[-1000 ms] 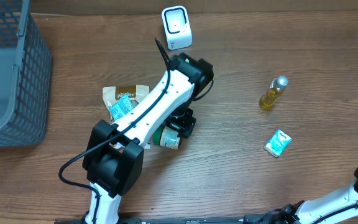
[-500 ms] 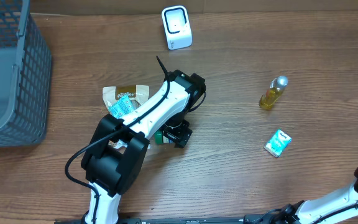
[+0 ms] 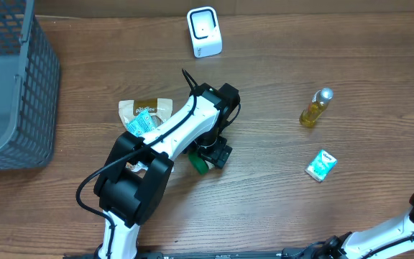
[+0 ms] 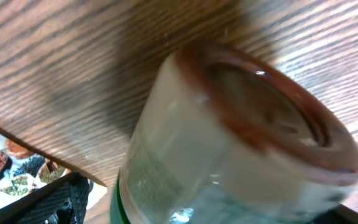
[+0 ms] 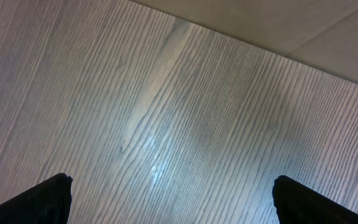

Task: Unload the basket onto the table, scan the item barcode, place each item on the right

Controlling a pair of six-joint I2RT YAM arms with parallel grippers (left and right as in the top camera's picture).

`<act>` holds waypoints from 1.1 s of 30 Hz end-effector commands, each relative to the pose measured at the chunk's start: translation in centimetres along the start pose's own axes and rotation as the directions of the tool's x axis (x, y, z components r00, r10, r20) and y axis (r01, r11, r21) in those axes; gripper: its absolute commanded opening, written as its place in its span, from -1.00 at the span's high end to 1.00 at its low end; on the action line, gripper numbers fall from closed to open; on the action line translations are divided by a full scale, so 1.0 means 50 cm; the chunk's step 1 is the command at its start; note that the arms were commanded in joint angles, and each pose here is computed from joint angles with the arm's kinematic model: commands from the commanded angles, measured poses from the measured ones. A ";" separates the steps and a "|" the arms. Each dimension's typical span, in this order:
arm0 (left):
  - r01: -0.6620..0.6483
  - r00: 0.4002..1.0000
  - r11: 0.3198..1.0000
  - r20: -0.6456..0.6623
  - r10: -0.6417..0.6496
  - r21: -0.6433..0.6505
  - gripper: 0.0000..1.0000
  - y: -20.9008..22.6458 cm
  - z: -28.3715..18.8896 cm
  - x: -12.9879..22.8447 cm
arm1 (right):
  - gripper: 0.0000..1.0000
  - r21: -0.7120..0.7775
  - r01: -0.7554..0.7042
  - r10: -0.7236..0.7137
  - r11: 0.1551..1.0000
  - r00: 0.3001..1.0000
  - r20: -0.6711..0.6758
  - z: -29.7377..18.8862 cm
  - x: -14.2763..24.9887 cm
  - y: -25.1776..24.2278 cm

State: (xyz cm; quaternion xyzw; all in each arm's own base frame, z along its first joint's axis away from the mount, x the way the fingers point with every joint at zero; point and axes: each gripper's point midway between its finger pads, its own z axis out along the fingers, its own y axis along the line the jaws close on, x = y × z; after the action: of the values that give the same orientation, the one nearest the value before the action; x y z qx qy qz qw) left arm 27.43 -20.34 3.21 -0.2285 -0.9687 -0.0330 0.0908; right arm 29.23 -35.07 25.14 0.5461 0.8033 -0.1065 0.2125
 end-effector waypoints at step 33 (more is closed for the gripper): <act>-0.044 0.944 0.999 0.328 0.042 -0.003 -0.82 0.009 -0.136 0.032 | -1.00 -0.003 -0.003 0.003 1.000 1.000 0.027 -0.018 -0.009 -0.002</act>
State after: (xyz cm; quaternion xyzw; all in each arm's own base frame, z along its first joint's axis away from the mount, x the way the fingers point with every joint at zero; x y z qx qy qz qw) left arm 28.90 -20.88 12.06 -0.2396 -0.9670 0.0175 -0.0850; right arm 29.23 -35.06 25.13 0.5458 0.8035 -0.1066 0.2123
